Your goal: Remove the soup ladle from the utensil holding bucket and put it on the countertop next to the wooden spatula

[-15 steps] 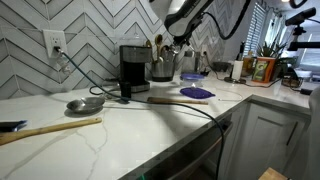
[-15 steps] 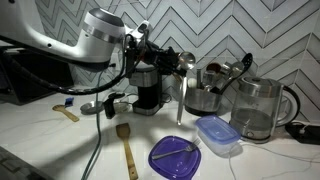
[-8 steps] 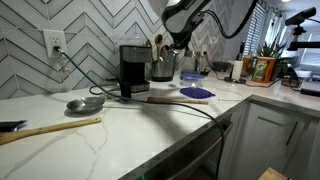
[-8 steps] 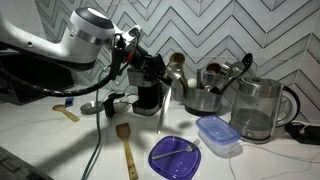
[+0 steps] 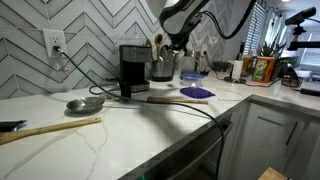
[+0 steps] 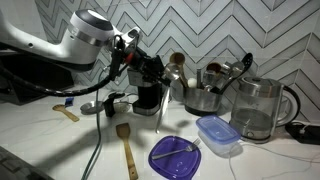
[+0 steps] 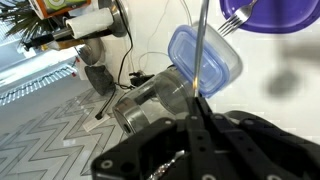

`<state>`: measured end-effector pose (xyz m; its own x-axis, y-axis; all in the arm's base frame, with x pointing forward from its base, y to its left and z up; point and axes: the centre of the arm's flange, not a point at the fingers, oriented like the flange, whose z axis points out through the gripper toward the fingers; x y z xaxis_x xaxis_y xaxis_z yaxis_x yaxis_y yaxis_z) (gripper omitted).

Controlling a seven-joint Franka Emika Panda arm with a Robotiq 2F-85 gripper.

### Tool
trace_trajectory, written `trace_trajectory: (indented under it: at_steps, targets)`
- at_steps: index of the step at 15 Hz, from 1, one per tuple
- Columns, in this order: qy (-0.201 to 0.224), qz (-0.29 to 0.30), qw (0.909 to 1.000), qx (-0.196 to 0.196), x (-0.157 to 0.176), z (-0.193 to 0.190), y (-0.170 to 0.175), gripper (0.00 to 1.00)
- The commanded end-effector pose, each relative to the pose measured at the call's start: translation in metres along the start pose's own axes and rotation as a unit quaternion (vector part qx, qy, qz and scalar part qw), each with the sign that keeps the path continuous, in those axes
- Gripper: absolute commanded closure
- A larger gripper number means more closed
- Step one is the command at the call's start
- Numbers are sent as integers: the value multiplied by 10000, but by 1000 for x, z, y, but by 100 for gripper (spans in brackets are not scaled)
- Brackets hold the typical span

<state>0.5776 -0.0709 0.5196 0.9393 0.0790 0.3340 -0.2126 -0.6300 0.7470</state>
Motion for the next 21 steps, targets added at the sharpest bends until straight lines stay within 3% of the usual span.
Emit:
trace_trajectory:
  at_steps: [1, 13, 21]
  targets:
    - [-173, -325, 9993, -96, -2, 6, -34, 99]
    - [-658, -1110, 9916, -18, -13, 34, -129, 99]
    - [-830, -1430, 9862, -28, -22, 45, -170, 99]
